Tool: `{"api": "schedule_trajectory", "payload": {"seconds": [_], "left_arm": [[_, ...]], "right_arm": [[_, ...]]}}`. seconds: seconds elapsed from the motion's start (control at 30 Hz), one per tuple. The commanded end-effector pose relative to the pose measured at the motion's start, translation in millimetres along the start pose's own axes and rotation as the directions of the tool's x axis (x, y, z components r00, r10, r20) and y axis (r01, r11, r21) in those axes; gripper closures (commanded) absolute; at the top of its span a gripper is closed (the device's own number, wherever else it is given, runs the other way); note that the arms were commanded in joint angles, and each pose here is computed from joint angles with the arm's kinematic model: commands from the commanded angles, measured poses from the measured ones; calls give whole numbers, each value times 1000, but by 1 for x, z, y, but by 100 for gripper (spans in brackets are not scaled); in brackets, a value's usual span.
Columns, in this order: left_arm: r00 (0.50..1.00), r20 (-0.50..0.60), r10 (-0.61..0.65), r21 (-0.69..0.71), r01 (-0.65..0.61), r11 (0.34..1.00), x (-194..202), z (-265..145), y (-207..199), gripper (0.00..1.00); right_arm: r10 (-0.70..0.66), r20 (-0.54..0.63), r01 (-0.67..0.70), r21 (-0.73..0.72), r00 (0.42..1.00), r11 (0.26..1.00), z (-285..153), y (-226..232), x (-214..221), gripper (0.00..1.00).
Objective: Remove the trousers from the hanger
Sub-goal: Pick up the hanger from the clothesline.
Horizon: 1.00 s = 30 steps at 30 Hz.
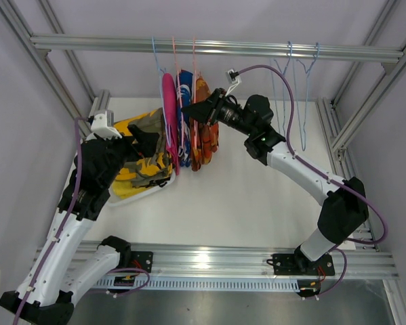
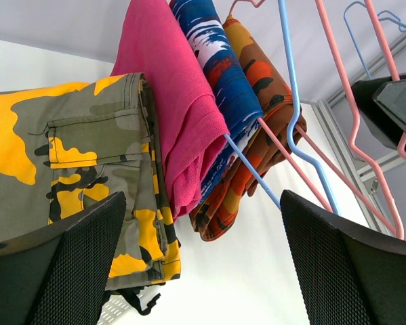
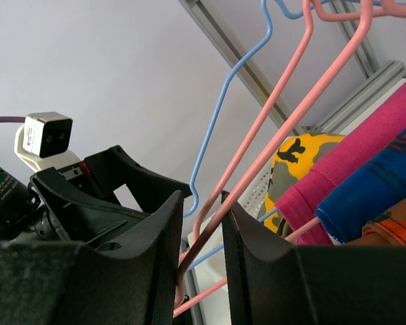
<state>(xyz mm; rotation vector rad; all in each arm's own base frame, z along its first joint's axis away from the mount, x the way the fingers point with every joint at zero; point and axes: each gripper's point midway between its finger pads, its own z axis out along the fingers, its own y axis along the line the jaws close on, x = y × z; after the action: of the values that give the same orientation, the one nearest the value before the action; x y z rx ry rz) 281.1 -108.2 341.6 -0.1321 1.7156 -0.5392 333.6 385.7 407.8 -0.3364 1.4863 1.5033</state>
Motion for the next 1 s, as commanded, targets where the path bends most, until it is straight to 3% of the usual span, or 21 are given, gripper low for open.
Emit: {"api": "schedule_trajectory", "payload": {"seconds": [0.0,0.97], "left_arm": [[1000,21,-19,23,19,1000,-6,2,-4,1],[1000,10,-19,28,19,999,-3,3,-5,1]], "right_arm": [[-231,275,283,-169,933,944,-18,103,-93,100],[-313,422,394,-117,851,912,-37,146,-148,100]]}}
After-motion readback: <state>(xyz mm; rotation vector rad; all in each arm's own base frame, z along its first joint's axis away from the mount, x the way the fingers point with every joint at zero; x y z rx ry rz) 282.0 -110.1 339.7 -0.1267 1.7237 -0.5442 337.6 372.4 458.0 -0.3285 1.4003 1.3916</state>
